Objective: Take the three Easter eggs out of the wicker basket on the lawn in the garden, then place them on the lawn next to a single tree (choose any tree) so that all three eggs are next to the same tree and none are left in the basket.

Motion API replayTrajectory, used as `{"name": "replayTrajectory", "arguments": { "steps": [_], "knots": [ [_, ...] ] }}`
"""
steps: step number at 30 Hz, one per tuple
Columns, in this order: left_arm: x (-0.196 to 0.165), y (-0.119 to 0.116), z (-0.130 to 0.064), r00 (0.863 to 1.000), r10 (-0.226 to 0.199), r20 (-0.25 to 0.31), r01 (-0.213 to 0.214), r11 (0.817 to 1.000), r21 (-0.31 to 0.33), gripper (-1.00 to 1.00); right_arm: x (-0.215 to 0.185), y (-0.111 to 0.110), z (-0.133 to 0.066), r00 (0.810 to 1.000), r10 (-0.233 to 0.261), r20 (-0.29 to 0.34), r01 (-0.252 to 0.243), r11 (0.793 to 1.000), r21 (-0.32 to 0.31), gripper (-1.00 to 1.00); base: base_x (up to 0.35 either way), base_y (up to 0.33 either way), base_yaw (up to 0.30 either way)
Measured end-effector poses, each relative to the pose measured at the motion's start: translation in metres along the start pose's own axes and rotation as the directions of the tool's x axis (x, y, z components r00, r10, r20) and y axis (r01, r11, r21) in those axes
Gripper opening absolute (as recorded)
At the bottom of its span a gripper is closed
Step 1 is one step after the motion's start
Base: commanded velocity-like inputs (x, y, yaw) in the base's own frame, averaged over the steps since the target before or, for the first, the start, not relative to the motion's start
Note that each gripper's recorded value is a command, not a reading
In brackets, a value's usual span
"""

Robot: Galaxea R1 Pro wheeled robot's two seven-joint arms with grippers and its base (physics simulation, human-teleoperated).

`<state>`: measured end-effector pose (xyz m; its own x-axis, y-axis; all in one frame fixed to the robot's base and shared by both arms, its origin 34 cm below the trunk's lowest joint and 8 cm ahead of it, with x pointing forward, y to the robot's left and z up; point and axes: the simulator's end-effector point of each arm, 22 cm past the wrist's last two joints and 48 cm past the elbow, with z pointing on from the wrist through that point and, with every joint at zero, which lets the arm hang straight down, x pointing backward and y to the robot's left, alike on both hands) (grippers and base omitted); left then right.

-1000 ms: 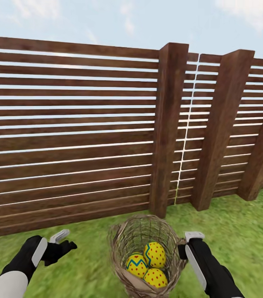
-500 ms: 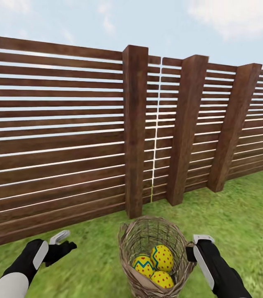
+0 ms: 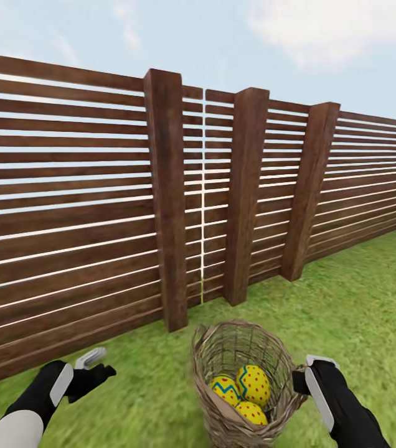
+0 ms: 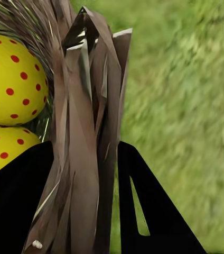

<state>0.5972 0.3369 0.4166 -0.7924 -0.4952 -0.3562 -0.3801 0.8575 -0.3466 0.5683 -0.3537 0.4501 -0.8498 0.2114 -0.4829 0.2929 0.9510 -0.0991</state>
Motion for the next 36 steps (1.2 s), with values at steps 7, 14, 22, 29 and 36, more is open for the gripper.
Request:
{"name": "replayTrajectory", "arguments": {
  "steps": [7, 14, 22, 29, 36],
  "knots": [
    [0.004, 0.001, 0.001, 1.0, 0.0, -0.008, 0.0, 1.0, -0.002, 1.0, -0.005, -0.02, 0.0, 1.0, 0.013, 0.008, -0.013, 1.0, 0.025, -1.0, 0.0, -0.006, -0.27],
    [0.003, -0.001, 0.0, 1.0, 0.001, -0.004, -0.001, 1.0, 0.002, 1.0, -0.007, -0.027, 0.0, 1.0, 0.013, 0.011, -0.014, 0.999, 0.036, -1.0, 0.119, -0.216, -0.27],
    [0.003, -0.004, -0.001, 1.0, 0.001, -0.003, -0.001, 1.0, 0.009, 1.0, -0.008, -0.028, -0.002, 1.0, 0.015, 0.015, -0.015, 0.999, 0.037, -1.0, 0.184, -0.26, -0.27],
    [0.003, -0.006, -0.002, 1.0, 0.003, -0.002, -0.003, 1.0, 0.012, 1.0, -0.009, -0.028, -0.003, 1.0, 0.018, 0.017, -0.019, 0.999, 0.035, -1.0, 0.187, -0.26, -0.249],
    [0.002, -0.007, -0.003, 1.0, 0.003, 0.001, -0.003, 1.0, 0.014, 1.0, -0.01, -0.029, -0.004, 1.0, 0.019, 0.02, -0.02, 0.999, 0.035, -1.0, 0.193, -0.257, -0.265]
  ]
}}
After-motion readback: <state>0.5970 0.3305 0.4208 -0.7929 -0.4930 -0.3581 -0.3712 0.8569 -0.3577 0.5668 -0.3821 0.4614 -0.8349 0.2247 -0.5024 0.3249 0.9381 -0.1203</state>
